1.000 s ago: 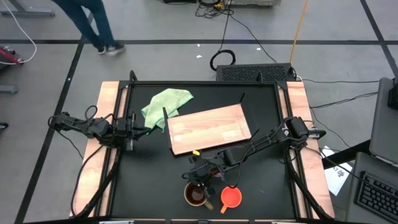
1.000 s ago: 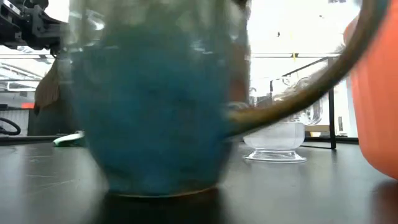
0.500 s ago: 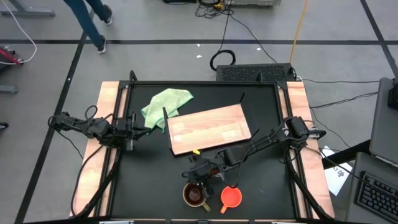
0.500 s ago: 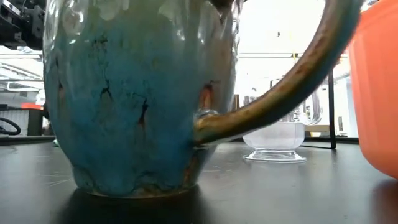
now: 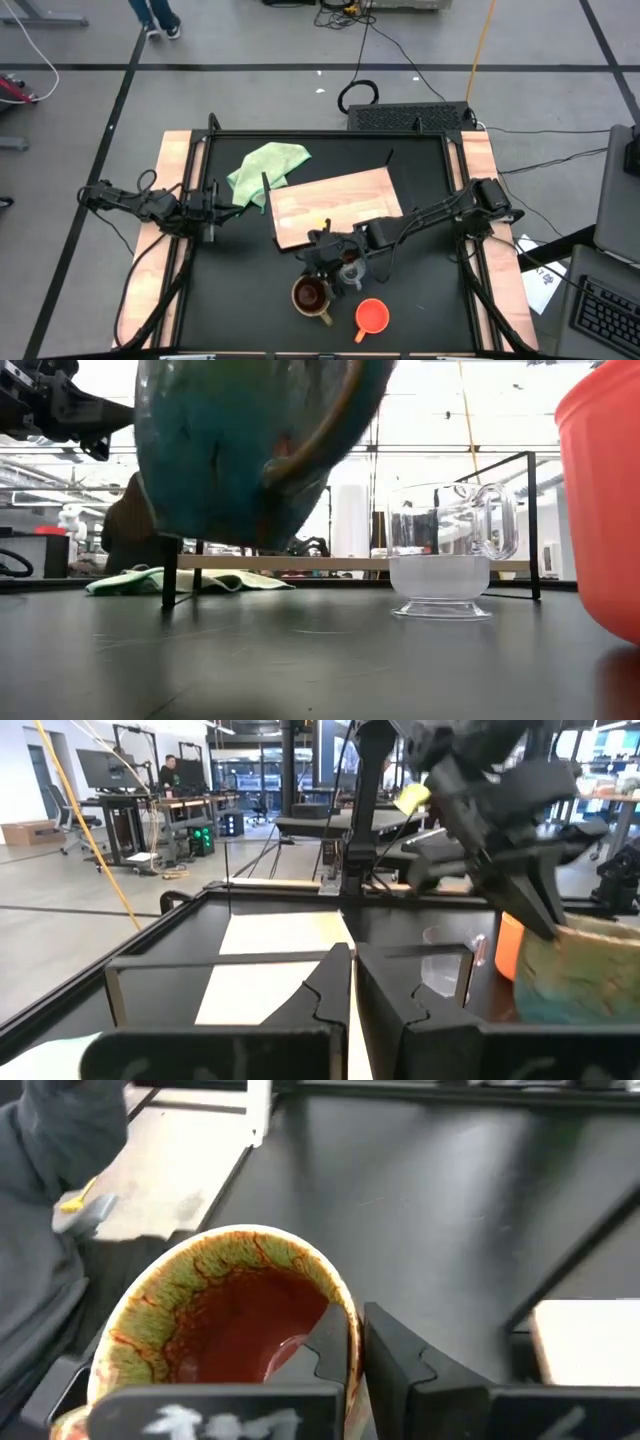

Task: Stack small to large cups/mugs on shelf
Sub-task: Put the brown mug on the shelf

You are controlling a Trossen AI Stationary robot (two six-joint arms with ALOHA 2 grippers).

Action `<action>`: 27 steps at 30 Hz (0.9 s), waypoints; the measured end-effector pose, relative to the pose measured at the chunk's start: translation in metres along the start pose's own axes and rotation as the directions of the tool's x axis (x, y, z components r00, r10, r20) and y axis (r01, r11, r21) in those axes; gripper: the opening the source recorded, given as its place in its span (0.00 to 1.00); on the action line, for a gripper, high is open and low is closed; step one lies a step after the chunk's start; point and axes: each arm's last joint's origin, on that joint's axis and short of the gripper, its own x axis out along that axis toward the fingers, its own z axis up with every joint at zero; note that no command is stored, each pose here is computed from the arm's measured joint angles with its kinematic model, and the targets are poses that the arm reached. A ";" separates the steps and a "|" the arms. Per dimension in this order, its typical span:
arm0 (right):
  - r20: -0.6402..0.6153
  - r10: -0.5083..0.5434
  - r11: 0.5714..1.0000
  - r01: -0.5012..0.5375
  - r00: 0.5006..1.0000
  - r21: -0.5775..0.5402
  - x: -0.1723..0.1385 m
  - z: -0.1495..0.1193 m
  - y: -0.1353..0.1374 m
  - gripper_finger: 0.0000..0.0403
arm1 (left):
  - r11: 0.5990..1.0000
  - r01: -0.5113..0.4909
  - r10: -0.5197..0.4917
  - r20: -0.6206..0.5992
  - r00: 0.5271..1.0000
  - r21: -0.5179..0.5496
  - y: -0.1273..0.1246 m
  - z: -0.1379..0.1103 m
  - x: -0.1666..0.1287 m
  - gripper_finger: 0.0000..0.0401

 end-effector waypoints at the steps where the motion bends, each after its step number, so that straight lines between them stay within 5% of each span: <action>1: 0.005 -0.004 1.000 0.004 1.000 0.005 -0.003 0.002 -0.002 0.01 | 1.000 0.000 0.000 -0.002 1.000 0.001 0.000 0.000 0.000 0.05; 13: 0.037 -0.049 0.998 0.047 0.998 0.046 -0.033 0.016 -0.022 0.01 | 1.000 0.000 0.000 -0.014 1.000 0.005 0.000 -0.001 0.000 0.05; 27: 0.136 -0.043 0.997 0.052 0.990 -0.056 -0.068 0.034 -0.016 0.02 | 1.000 0.000 0.000 -0.026 1.000 0.010 0.000 -0.003 0.000 0.05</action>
